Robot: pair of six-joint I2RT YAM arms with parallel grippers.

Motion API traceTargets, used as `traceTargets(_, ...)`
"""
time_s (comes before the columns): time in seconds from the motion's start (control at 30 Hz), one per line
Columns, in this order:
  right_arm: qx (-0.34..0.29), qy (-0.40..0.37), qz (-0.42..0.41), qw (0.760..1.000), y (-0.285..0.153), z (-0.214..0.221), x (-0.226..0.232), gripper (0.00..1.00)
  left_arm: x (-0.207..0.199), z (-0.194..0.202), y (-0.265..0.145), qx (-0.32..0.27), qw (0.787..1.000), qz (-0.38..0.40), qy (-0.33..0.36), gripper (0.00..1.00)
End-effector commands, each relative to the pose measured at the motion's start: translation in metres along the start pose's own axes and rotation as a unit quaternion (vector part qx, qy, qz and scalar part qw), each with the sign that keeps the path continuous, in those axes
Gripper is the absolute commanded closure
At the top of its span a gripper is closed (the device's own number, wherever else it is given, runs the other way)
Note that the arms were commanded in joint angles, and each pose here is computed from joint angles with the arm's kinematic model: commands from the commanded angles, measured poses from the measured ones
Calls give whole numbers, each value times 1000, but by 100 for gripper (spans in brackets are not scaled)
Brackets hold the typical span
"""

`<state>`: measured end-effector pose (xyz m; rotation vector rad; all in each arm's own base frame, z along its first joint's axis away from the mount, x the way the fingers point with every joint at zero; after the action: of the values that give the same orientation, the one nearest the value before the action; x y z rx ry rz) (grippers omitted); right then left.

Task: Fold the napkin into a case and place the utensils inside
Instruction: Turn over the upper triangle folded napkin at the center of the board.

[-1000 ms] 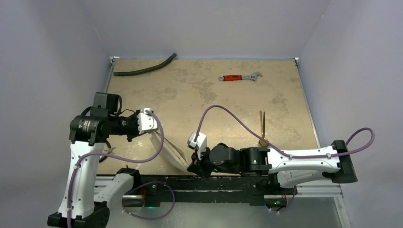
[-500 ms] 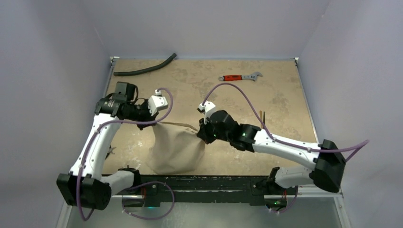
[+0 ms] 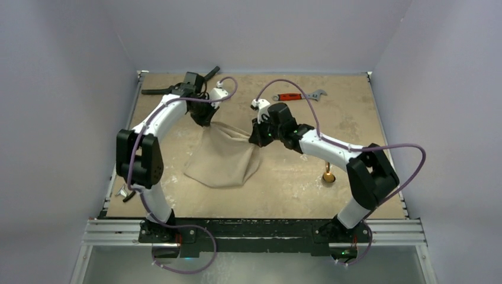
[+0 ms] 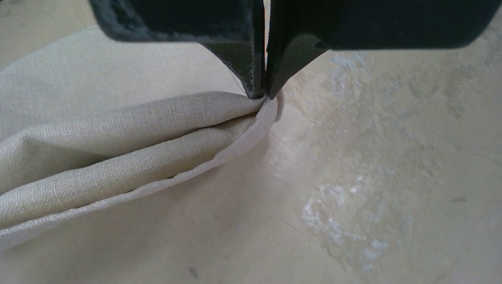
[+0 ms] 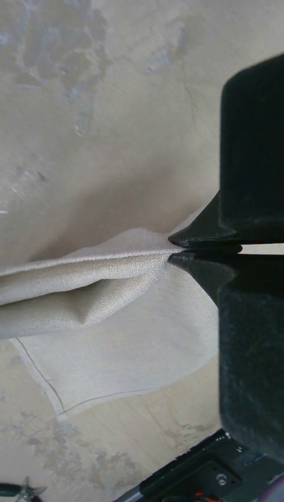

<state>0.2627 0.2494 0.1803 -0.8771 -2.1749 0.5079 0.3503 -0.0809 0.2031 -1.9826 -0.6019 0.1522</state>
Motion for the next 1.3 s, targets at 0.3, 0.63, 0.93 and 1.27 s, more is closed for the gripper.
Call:
traceTargets(0.3, -113, -84, -83, 987, -39, -87, 47, 100, 18, -67, -95, -93, 995, -46, 14, 100)
traceTargets(0.63, -57, -71, -149, 985, -89, 7, 114, 100, -68, -17, -185, -68, 996, -7, 58, 100)
traceTargets(0.93, -53, -11, -161, 986, -128, 24, 114, 100, -105, 17, -183, -42, 995, 55, 72, 100)
traceTargets(1.27, 50, 32, -66, 996, 29, -13, -35, 100, -6, 6, 35, 48, 989, 115, -84, 100)
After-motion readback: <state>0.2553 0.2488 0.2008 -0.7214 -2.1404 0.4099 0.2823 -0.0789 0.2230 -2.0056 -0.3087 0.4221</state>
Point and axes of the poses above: each gripper's point midway between its finger pads, its own y axis out along the fingers, its own x axis along the line the jaws close on, z = x × y, the point moved 10 cm from there along -y, back along the fingers, and after that the axes turned 13 degrees about y, right-handed, at the moved point
